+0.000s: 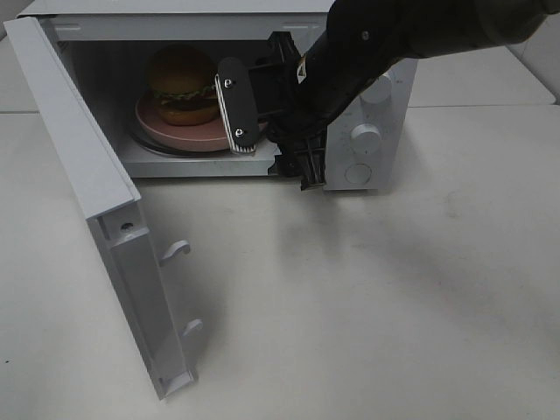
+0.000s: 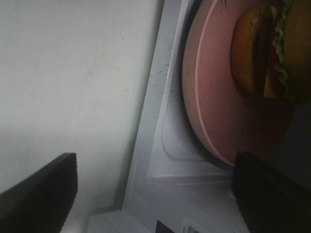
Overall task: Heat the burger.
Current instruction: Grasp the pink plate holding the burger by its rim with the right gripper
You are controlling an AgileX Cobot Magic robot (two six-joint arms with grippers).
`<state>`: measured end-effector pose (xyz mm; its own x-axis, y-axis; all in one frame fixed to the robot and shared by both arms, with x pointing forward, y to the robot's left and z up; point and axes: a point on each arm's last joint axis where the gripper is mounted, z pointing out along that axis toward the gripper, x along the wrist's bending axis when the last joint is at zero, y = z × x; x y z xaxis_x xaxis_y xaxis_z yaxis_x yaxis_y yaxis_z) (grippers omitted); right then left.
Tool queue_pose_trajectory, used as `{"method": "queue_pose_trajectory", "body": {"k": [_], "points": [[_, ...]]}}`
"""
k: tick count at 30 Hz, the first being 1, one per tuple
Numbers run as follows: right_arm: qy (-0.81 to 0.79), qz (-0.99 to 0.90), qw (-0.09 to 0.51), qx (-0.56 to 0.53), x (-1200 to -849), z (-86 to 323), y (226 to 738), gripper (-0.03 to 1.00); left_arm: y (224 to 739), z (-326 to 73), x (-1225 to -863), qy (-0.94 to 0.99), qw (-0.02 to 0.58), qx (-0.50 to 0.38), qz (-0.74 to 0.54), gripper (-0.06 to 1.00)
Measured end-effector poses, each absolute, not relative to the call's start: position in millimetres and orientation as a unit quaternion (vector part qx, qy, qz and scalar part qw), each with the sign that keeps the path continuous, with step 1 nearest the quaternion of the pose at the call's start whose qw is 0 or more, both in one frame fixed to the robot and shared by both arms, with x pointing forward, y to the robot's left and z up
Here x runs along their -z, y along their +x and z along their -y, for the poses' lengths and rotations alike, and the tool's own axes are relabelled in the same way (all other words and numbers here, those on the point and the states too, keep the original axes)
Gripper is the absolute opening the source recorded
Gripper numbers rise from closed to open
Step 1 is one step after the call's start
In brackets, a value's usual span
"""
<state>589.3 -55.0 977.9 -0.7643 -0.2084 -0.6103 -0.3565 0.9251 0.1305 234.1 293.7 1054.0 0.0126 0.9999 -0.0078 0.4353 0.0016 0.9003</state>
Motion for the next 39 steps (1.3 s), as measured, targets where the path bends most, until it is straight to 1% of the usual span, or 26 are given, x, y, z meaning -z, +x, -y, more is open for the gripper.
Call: {"method": "queue_pose_trajectory", "body": {"k": [28,39], "points": [[-0.131,-0.932,0.312,-0.13,-946,22,636,0.8,234,-294,-1054,0.601,0.38,-0.371,-0.597,0.97],[-0.116,-0.94,0.296,-0.122,-932,11,652,0.79,234,-294,-1054,0.601,0.38,-0.371,-0.597,0.97]]}}
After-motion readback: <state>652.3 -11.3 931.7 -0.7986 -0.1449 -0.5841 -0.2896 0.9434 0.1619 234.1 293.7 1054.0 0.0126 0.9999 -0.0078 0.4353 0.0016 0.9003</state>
